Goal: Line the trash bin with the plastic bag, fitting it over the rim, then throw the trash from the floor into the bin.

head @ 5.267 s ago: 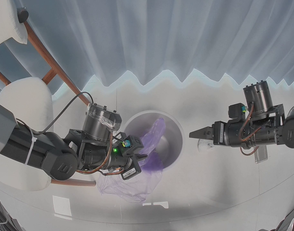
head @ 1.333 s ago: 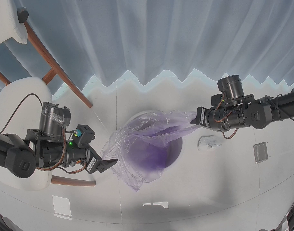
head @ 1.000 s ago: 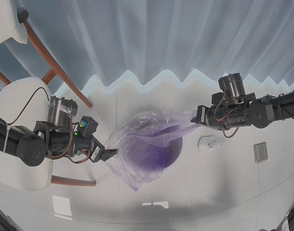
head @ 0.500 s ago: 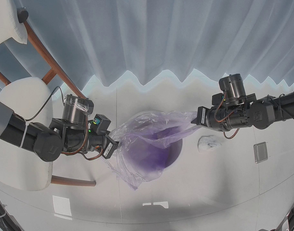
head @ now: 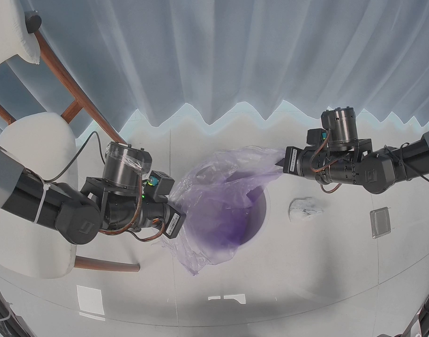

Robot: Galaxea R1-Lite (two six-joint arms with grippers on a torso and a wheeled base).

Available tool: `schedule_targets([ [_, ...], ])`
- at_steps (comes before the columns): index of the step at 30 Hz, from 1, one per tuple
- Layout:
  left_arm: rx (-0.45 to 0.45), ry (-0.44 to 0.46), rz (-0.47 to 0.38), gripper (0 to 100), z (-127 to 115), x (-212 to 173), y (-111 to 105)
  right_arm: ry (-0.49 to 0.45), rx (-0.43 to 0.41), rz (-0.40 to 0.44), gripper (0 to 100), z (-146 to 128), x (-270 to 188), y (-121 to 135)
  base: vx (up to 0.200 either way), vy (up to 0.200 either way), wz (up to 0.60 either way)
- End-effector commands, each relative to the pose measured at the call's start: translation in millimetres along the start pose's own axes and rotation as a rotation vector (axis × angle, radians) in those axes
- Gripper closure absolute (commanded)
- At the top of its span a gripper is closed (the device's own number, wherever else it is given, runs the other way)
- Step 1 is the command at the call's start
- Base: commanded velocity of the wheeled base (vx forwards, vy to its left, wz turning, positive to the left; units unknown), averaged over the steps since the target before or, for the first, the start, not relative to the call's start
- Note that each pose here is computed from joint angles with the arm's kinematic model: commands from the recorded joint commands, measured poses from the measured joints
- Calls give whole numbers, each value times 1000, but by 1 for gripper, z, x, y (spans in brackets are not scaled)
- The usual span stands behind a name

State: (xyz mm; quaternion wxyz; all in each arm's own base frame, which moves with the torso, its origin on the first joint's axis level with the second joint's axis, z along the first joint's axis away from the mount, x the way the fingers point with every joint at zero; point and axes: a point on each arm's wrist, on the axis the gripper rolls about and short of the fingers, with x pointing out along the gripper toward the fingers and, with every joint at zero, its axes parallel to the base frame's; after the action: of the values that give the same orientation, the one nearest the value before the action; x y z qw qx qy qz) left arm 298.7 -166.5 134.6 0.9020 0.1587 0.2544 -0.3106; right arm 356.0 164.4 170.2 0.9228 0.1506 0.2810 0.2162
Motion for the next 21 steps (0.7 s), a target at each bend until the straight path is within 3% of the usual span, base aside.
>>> schedule_targets([
  [1,0,-25,-42,100,7,0,-21,-45,-8,2,0,15,5,-2,0,0,0],
  [4,-3,-18,-38,100,5,-1,-20,-8,31,16,0,18,-20,7,0,0,0],
  [10,-2,-36,-37,100,8,-5,-20,221,64,46,0,-9,-80,28,0,0,0],
  [12,0,-37,-43,100,9,-5,-21,227,73,54,0,-12,-83,31,0,0,0],
  [17,11,-46,-60,100,11,-6,-27,268,185,106,0,-26,-92,59,0,0,0],
  [21,13,-46,-63,100,12,-6,-28,297,198,76,0,-38,-85,68,0,0,0],
])
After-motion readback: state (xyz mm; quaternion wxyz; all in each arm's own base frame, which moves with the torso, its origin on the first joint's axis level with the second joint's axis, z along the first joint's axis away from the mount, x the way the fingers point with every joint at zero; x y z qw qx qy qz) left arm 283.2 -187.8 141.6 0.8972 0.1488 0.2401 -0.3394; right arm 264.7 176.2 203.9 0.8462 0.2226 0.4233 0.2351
